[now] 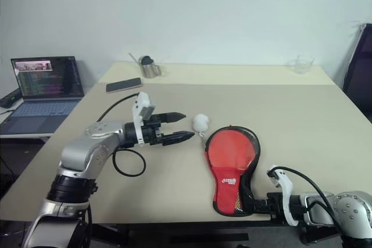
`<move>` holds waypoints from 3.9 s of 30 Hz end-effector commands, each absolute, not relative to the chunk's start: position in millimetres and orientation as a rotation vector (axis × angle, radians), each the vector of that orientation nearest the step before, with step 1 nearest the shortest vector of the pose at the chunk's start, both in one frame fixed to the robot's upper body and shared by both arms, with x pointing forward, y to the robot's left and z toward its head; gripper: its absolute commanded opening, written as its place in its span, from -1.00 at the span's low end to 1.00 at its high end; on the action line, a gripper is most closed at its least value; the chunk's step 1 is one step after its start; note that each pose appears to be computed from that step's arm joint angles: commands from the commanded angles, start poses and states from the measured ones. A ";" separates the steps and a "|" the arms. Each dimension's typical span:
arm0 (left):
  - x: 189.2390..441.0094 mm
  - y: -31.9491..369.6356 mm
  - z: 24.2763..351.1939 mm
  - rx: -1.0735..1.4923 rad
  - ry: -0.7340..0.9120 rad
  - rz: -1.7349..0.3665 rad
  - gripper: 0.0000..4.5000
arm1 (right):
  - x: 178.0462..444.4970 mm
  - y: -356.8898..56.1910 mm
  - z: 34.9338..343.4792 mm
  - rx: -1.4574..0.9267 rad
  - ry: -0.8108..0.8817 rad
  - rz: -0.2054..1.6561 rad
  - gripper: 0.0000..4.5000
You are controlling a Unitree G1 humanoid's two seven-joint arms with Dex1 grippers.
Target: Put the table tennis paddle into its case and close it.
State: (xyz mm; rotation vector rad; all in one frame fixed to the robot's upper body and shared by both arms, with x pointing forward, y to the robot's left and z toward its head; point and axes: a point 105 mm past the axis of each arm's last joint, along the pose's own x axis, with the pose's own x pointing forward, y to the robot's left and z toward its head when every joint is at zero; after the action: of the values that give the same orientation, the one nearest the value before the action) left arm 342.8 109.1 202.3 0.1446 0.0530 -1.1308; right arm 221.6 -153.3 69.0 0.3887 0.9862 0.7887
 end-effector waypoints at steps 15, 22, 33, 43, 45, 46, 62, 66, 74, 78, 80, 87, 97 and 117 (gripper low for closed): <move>346.0 110.0 216.3 0.171 -0.019 -1.107 1.00 | 247.0 -213.3 93.1 0.247 0.944 0.662 0.96; 356.3 123.9 219.9 0.172 -0.042 -1.003 1.00 | 260.7 -240.8 139.8 -0.045 0.786 0.650 0.96; 402.4 132.8 223.9 0.127 -0.032 -0.748 1.00 | 351.7 -141.3 181.4 -0.193 0.168 0.652 0.96; 420.6 101.1 194.1 0.072 0.074 -0.684 1.00 | 377.2 -95.3 100.1 -0.068 0.183 0.536 0.96; 422.1 95.6 192.0 0.063 0.079 -0.681 1.00 | 380.6 -96.3 90.5 -0.055 0.194 0.498 0.96; 424.1 91.0 188.9 0.055 0.089 -0.683 1.00 | 382.3 -97.6 82.4 -0.045 0.220 0.475 0.96; 453.4 70.5 146.1 0.084 0.225 -0.544 1.00 | 379.4 -99.1 64.3 -0.040 0.291 0.466 0.96; 455.8 64.1 132.7 0.099 0.257 -0.509 1.00 | 377.3 -103.5 64.4 -0.048 0.301 0.467 0.96; 458.3 52.4 118.2 0.113 0.300 -0.470 0.92 | 372.5 -106.1 67.8 -0.047 0.311 0.466 0.99; 459.0 51.4 112.3 0.164 0.311 -0.450 0.46 | 371.6 -108.6 69.8 -0.048 0.315 0.461 1.00; 460.3 51.4 113.4 0.160 0.312 -0.436 0.15 | 370.5 -110.4 70.5 -0.046 0.317 0.457 1.00; 465.3 50.3 120.6 0.227 0.292 -0.391 -0.86 | 361.4 -107.7 70.9 -0.040 0.335 0.480 1.00; 472.2 41.1 146.2 0.363 0.206 -0.373 -0.92 | 341.2 -90.8 71.5 -0.038 0.376 0.596 1.00; 468.0 29.3 136.0 0.607 0.146 -0.326 -0.92 | 298.3 -93.7 62.3 -0.051 0.509 0.696 1.00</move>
State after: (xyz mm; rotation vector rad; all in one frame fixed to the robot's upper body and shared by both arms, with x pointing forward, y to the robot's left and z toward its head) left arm 465.6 34.6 122.5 0.5947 0.2079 -0.3382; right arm 310.2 -92.5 88.3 -0.0731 0.3778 0.6803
